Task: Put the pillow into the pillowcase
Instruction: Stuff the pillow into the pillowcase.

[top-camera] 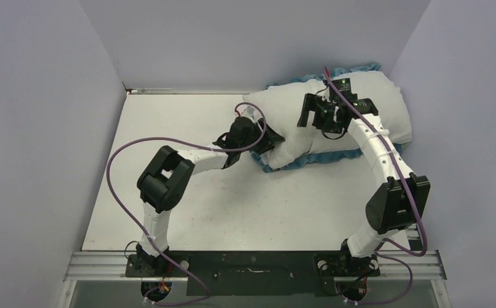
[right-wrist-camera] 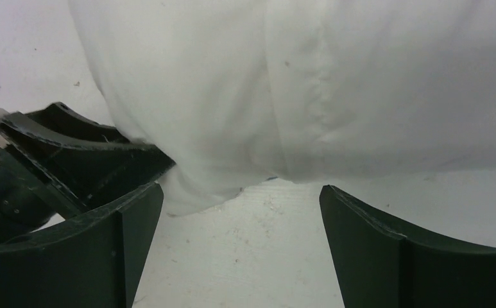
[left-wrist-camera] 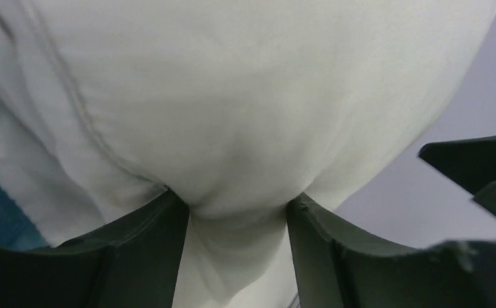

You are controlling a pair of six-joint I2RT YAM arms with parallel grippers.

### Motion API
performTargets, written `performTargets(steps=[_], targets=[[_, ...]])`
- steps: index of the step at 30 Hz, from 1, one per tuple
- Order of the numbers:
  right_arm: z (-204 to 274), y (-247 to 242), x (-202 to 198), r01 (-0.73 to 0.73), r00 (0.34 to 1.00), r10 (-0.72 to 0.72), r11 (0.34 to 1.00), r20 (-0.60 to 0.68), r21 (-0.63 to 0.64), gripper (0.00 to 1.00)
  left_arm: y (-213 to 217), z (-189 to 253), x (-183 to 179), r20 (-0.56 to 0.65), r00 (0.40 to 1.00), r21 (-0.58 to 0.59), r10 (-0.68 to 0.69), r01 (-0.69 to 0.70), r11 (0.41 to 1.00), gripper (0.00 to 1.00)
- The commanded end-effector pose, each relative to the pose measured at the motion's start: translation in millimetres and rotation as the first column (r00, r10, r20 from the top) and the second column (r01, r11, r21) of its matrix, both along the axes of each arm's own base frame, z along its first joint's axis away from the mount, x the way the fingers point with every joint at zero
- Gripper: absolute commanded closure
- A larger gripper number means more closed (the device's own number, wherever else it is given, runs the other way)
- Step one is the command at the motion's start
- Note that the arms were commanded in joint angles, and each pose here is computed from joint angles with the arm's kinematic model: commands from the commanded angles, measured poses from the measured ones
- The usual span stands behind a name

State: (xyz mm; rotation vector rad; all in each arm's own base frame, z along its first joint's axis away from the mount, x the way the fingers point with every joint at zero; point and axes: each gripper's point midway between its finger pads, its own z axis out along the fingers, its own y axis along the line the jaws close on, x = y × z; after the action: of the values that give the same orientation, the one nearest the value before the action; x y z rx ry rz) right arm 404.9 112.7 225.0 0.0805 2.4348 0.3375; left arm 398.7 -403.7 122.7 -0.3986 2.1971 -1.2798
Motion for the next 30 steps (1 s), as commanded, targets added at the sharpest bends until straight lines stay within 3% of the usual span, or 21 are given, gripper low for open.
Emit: performTargets(steps=[1, 3, 5, 12, 15, 18, 23, 26, 30], targets=[[-15.8, -22.8, -22.3, 0.107, 0.993, -0.095, 0.981, -0.076, 0.164, 0.1, -22.7, 50.1, 29.7, 0.191, 0.981, -0.096, -0.043, 0.062, 0.993, 0.59], [-31.6, -32.6, -34.4, 0.171, 0.981, -0.135, 0.945, -0.142, 0.278, 0.1, -22.8, 75.4, 47.3, 0.266, 0.964, -0.168, 0.004, 0.042, 0.985, 0.79], [-47.0, -40.3, -42.3, 0.213, 0.968, -0.16, 0.929, -0.192, 0.302, 0.1, -19.7, 105.4, 64.1, 0.339, 0.939, -0.24, 0.051, 0.034, 0.97, 1.0], [-72.0, -22.6, -41.1, 0.23, 0.958, -0.135, 0.891, -0.254, 0.392, 0.01, -24.4, 194.6, 90.6, 0.5, 0.854, -0.368, 0.143, 0.06, 0.928, 1.0], [-75.2, -2.7, -38.1, 0.204, 0.963, -0.105, 0.887, -0.25, 0.413, 0.07, -30.0, 220.5, 99.0, 0.52, 0.836, -0.42, 0.175, 0.072, 0.905, 1.0], [-87.6, 21.4, -29.3, 0.18, 0.966, -0.075, 0.881, -0.247, 0.438, 0.06, -41.9, 237.0, 102.6, 0.545, 0.824, -0.446, 0.154, 0.13, 0.885, 1.0], [-105.5, 20.2, 12.2, 0.201, 0.973, -0.126, 0.878, -0.196, 0.435, 0.0, -45.9, 252.2, 101.5, 0.577, 0.806, -0.428, 0.134, 0.158, 0.89, 1.0], [-106.2, 17.7, 43.0, 0.19, 0.98, -0.147, 0.89, -0.134, 0.414, 0.06, -42.8, 264.6, 96.8, 0.599, 0.788, -0.435, 0.142, 0.171, 0.884, 1.0], [-118.7, 12.1, 72.5, 0.237, 0.972, -0.22, 0.906, -0.088, 0.352, 0.02, -42.1, 281.6, 90.4, 0.605, 0.782, -0.461, 0.147, 0.194, 0.866, 1.0]])
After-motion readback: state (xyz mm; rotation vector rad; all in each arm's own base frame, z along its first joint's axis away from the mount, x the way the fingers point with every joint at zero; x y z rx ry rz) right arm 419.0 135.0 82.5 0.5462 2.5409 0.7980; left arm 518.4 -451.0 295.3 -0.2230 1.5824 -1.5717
